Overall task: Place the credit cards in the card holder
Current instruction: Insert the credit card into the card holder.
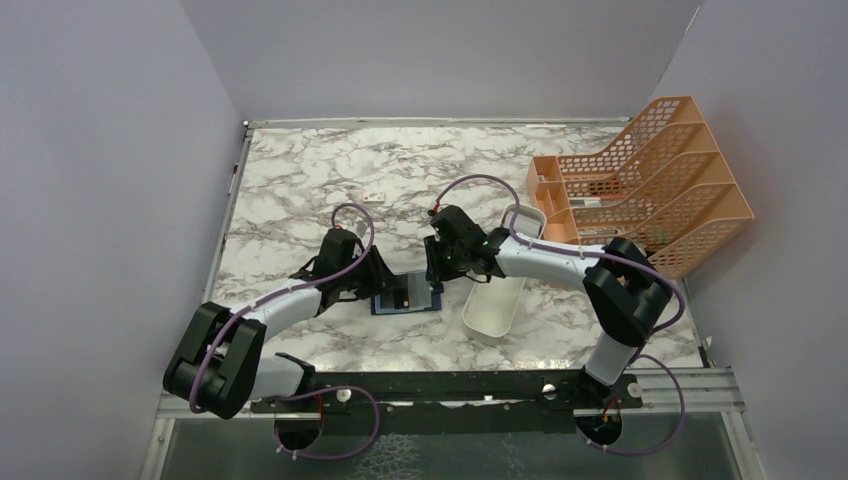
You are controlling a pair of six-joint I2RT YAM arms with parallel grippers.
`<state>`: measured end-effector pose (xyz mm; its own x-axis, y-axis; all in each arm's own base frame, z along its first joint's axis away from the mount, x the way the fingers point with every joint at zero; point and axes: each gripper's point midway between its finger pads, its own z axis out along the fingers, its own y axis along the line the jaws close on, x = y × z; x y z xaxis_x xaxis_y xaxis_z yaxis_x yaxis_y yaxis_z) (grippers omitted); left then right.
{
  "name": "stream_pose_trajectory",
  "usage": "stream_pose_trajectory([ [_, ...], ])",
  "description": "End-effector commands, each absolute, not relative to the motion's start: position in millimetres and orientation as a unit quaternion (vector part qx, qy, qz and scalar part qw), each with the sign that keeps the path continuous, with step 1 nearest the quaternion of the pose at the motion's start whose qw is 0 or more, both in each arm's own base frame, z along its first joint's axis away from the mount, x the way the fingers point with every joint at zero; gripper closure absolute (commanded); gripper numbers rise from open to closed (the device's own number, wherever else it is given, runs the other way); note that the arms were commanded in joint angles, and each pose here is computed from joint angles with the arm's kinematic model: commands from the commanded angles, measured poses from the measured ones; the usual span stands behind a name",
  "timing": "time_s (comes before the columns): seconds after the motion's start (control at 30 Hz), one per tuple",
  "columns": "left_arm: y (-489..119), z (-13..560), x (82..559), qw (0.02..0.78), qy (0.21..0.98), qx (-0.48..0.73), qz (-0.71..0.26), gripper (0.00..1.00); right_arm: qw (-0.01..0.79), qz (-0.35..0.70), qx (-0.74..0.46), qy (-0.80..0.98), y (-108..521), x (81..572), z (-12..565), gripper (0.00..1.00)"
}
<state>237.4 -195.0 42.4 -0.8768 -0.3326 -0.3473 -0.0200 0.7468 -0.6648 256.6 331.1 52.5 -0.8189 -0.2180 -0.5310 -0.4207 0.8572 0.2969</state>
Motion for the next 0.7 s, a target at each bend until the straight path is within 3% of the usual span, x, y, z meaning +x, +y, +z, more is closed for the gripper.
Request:
stream_pose_trajectory([
  [0.0, -190.3, 44.0, 237.4, 0.238, 0.910, -0.088, -0.328, 0.58, 0.247, 0.181, -0.160, 0.938, 318.1, 256.7, 47.5, 0.64],
  [0.67, -214.5, 47.6, 233.2, 0.223, 0.900, -0.078, -0.367, 0.55, 0.223, 0.178, -0.166, 0.944, 319.2, 251.3, 21.3, 0.65],
])
